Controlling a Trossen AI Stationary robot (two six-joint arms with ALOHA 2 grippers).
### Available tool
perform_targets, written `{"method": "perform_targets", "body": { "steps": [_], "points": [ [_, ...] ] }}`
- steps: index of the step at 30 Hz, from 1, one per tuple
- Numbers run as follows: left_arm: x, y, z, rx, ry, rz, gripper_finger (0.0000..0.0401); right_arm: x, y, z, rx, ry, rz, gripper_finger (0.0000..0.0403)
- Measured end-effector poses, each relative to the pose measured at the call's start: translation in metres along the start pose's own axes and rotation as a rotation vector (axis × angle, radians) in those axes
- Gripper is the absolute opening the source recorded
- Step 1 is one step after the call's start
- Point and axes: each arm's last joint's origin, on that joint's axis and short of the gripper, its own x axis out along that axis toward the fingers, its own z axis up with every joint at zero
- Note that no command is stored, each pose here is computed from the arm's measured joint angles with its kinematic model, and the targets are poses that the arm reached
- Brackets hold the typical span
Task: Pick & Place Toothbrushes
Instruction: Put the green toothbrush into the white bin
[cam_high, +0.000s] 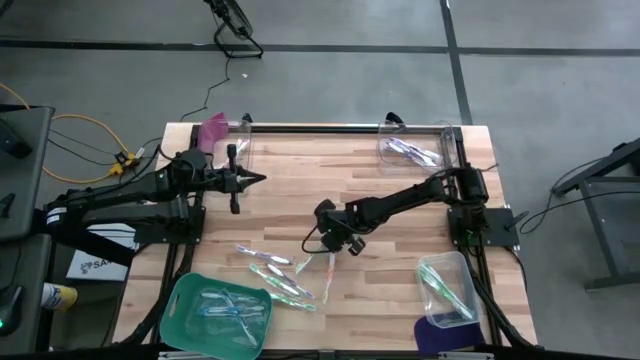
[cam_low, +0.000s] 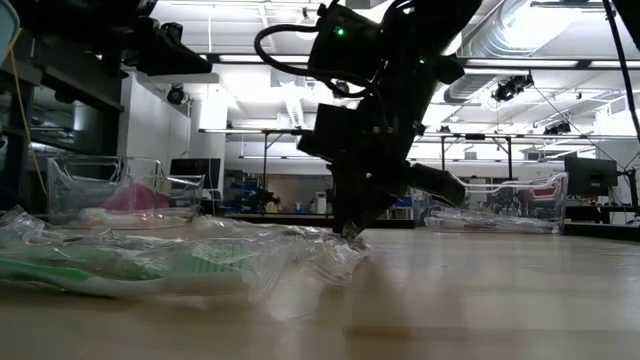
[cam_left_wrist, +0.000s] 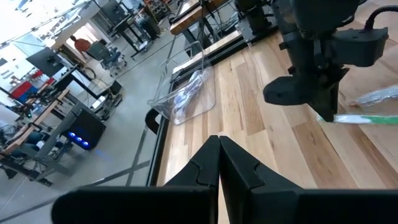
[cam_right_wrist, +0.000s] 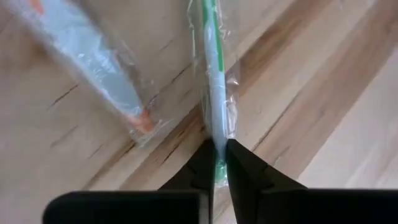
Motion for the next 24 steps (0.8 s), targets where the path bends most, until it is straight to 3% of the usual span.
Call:
{"method": "perform_targets", "body": {
  "steps": [6, 12, 17, 24],
  "points": [
    [0.0, 0.0, 0.0, 0.0, -0.001, 0.0, 0.0003, -0.034, -0.006, -0.003, 0.256, 0.022, -0.051, 0.0011],
    [0.0, 0.0, 0.0, -0.01, 0.0, 0.0, 0.0003, -0.077, 0.005, -0.01, 0.578, 0.091, 0.009, 0.0009],
    [0.0, 0.0, 0.0, -0.014, -0.001, 0.001, 0.0003, -0.123, 0.03, -0.015, 0.855, 0.19, 0.104, 0.001],
    [0.0, 0.0, 0.0, -0.014, -0.002, 0.001, 0.0003, -0.181, 0.078, -0.014, 1.226, 0.298, 0.116, 0.0011]
  ]
}}
